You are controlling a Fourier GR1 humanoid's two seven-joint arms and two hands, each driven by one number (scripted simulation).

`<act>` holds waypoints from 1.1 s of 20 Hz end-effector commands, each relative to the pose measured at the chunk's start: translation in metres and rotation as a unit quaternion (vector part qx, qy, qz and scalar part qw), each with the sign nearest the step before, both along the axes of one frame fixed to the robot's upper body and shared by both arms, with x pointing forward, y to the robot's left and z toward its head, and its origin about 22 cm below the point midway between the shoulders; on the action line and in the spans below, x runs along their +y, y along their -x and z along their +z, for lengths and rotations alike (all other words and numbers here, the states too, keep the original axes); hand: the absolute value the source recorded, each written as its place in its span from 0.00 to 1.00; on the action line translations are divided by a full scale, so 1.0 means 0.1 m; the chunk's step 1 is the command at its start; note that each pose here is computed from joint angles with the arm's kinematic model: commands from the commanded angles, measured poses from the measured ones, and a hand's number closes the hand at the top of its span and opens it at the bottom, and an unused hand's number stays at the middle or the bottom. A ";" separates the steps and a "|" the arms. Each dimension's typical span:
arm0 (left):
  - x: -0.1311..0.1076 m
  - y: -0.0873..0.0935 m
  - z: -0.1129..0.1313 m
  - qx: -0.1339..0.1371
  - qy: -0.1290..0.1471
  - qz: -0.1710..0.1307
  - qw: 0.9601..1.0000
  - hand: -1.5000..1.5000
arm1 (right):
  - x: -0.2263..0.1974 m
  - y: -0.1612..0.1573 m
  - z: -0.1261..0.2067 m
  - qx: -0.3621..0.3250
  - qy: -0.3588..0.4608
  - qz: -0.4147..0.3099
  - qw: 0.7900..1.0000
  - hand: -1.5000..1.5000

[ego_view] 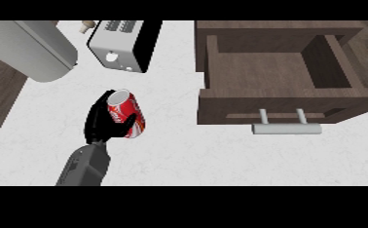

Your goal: Pick up the can, place it into the drawer and close the drawer

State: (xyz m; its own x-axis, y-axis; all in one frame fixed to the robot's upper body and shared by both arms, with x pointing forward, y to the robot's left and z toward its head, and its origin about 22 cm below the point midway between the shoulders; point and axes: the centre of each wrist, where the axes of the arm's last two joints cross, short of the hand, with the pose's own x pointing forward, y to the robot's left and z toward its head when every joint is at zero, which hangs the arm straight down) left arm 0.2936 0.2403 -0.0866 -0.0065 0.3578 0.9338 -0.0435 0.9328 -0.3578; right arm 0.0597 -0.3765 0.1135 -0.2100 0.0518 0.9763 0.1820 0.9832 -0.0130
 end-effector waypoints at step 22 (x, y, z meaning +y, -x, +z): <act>-0.89 -0.61 1.93 -0.083 -0.058 -0.023 0.995 1.00 | 0.21 -0.04 0.06 -0.005 -0.007 -0.006 1.000 0.00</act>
